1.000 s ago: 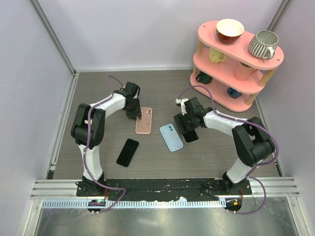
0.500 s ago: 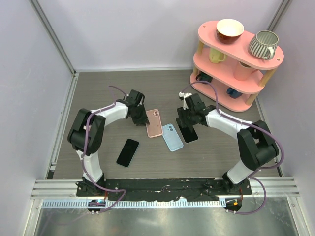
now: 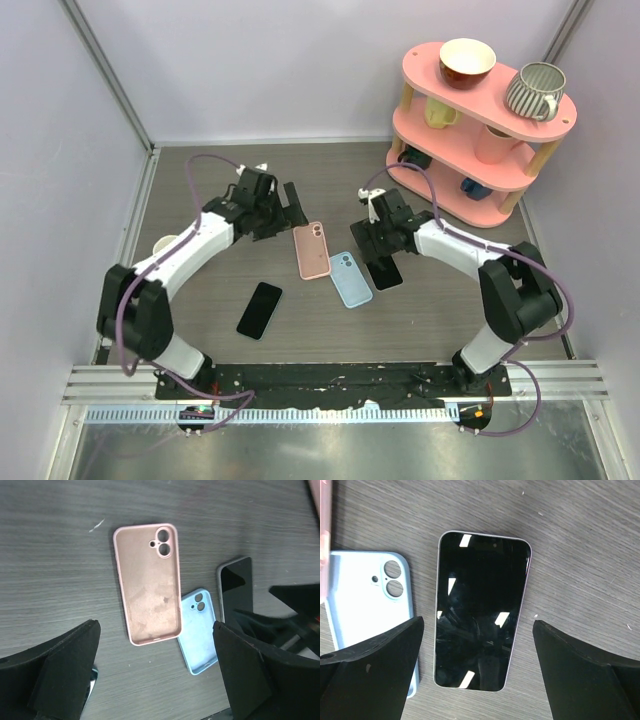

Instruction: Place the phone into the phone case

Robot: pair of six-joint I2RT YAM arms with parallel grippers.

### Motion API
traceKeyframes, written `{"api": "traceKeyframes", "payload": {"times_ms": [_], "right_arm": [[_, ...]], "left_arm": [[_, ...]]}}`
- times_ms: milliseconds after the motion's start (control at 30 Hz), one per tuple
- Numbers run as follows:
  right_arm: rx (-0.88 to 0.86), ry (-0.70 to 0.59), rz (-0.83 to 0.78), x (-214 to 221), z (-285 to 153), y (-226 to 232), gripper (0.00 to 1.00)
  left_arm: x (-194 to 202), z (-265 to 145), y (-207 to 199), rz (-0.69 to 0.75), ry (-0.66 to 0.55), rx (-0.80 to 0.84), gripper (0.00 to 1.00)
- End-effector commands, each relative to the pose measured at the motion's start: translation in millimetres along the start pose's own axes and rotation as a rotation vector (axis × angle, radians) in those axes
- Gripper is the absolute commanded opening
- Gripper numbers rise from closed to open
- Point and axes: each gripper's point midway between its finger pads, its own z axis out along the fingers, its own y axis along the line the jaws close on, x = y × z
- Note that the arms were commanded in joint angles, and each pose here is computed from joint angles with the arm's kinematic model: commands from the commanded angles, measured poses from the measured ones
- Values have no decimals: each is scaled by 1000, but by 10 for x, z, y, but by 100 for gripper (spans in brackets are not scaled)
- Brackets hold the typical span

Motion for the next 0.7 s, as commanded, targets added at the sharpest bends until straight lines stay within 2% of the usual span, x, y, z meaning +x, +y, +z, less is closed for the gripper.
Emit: {"api": "traceKeyframes", "payload": {"times_ms": [0, 200, 367, 667], "right_arm": [[4, 18, -92, -63, 57, -19, 97], [-2, 76, -111, 74, 200, -10, 97], [-26, 112, -102, 189, 325, 39, 96], [-21, 138, -110, 338, 453, 35, 92]], "left_arm": [[-323, -524, -131, 147, -145, 47, 100], [-504, -983, -136, 265, -264, 54, 100], [-614, -1280, -172, 308, -366, 82, 100], [-593, -1297, 88, 345, -447, 13, 100]]}}
